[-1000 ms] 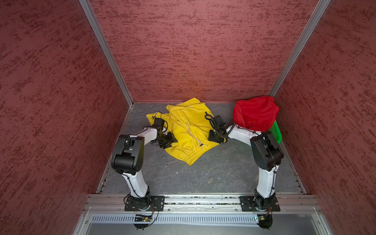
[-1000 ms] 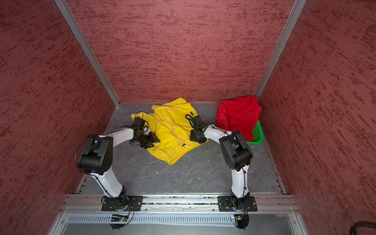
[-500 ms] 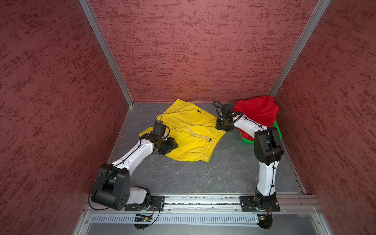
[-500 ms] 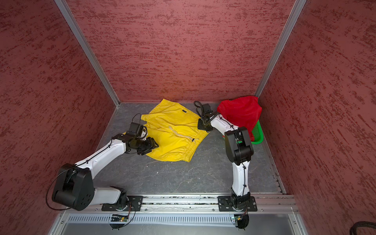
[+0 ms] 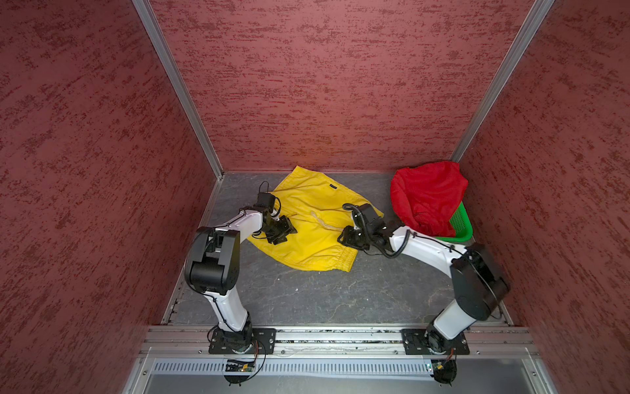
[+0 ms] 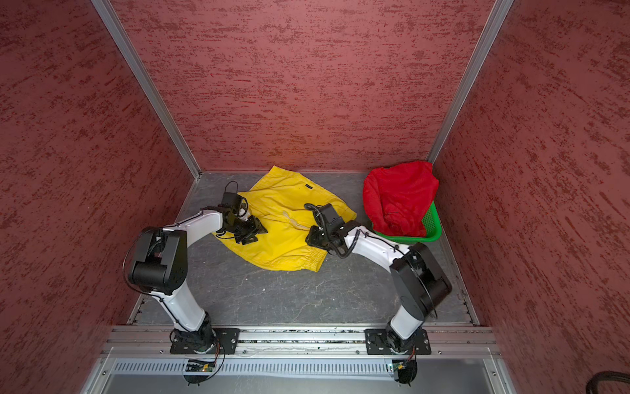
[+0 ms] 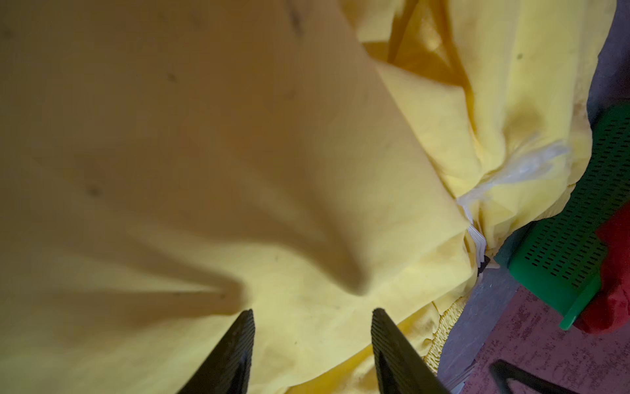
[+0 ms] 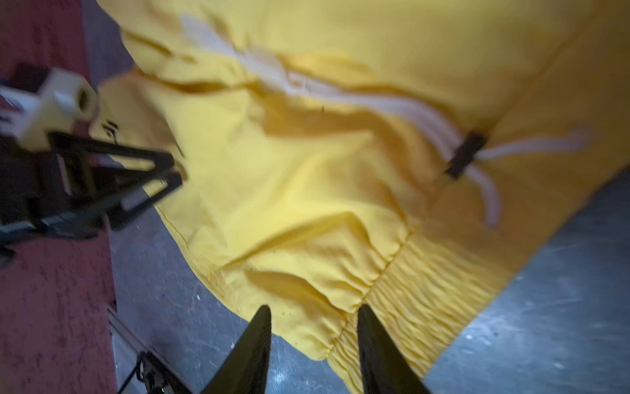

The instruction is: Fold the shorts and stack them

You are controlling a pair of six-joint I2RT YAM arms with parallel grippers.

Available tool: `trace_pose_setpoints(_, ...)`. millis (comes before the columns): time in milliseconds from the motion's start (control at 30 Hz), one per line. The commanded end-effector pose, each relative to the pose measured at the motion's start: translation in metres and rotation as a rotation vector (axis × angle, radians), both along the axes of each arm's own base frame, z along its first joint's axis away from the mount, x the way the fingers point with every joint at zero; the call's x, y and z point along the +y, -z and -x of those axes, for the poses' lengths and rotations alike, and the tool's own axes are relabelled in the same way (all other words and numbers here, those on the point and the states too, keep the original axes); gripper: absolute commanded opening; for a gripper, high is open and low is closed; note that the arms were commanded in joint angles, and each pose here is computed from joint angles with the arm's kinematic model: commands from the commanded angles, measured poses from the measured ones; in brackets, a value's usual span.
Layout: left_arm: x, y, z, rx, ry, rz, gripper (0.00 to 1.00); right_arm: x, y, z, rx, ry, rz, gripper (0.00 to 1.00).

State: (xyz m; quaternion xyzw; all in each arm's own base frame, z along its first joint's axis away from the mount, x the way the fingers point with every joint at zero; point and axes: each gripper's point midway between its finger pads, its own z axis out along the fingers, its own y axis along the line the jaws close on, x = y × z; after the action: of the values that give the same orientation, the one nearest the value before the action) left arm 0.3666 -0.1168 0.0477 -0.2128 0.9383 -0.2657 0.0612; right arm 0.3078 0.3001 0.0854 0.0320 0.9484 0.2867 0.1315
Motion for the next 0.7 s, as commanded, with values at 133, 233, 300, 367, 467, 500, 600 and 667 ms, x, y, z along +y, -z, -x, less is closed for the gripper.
trace_pose_setpoints(133,0.019,0.019,0.017,0.066,-0.043,0.027,0.55,0.014,0.048,0.009,0.130,-0.053,0.072,0.44)
trace_pose_setpoints(233,0.032,0.028,0.028,0.103,-0.101,0.039,0.54,-0.020,0.076,0.022,0.185,-0.035,0.220,0.44)
trace_pose_setpoints(300,0.038,0.032,0.036,0.121,-0.123,0.033,0.54,-0.046,0.090,0.029,0.224,-0.011,0.290,0.44)
trace_pose_setpoints(367,0.044,0.033,0.045,0.133,-0.136,0.023,0.54,-0.074,0.099,0.031,0.248,0.027,0.336,0.44)
trace_pose_setpoints(467,0.046,0.029,0.055,0.136,-0.146,0.020,0.53,-0.106,0.097,0.018,0.244,0.086,0.370,0.45)
trace_pose_setpoints(500,0.046,0.026,0.057,0.129,-0.150,0.022,0.53,-0.109,0.092,0.011,0.230,0.092,0.364,0.45)
trace_pose_setpoints(600,0.042,0.007,0.057,0.078,-0.158,0.051,0.57,-0.103,0.057,-0.017,0.139,0.072,0.309,0.46)
trace_pose_setpoints(667,0.037,-0.009,0.054,0.029,-0.157,0.068,0.59,-0.093,0.022,-0.028,0.073,0.063,0.260,0.48)
